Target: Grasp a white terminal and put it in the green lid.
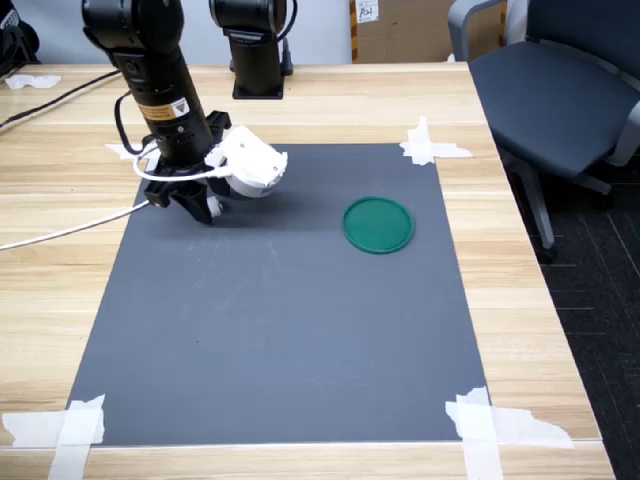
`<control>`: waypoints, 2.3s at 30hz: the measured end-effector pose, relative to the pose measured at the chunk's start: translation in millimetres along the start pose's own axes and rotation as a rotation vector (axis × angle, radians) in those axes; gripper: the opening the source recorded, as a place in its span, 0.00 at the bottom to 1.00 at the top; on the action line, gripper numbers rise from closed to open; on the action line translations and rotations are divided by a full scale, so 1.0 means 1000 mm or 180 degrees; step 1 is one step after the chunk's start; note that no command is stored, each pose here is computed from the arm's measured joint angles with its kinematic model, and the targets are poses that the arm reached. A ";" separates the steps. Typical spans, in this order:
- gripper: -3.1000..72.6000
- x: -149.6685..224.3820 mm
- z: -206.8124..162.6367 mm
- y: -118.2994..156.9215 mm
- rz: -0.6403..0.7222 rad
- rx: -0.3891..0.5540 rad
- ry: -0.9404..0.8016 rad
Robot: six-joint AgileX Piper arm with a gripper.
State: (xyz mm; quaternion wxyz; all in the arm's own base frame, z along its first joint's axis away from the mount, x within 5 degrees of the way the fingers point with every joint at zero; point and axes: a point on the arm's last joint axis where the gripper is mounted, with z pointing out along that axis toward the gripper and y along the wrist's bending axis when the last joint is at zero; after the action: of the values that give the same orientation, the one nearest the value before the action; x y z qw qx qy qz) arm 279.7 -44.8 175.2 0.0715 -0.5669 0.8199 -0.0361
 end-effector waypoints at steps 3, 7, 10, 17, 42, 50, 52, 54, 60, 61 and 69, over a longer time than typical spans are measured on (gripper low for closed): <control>0.70 0.002 0.000 0.000 0.0051 0.0008 0.0061; 0.69 0.002 0.004 0.000 0.0107 -0.0052 0.0081; 0.68 0.003 0.007 0.001 0.0153 -0.0130 0.0100; 0.61 0.003 0.008 0.001 0.0200 -0.0152 0.0117; 0.51 0.000 -0.016 0.003 0.0370 0.0092 -0.0026; 0.51 -0.010 -0.042 0.010 0.0634 0.0222 -0.0417; 0.51 -0.014 -0.046 0.012 0.0683 0.0219 -0.0545; 0.51 -0.021 -0.049 0.015 0.0637 0.0210 -0.0613; 0.51 -0.058 -0.050 0.030 0.0496 0.0075 -0.0650; 0.51 -0.065 -0.050 0.034 0.0476 0.0054 -0.0658; 0.51 -0.115 -0.051 0.062 0.0332 -0.0024 -0.0760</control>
State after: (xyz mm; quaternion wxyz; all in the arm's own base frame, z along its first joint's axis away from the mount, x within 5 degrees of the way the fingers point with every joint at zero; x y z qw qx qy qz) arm 254.0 83.8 225.1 0.1683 -0.5241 0.8340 0.0384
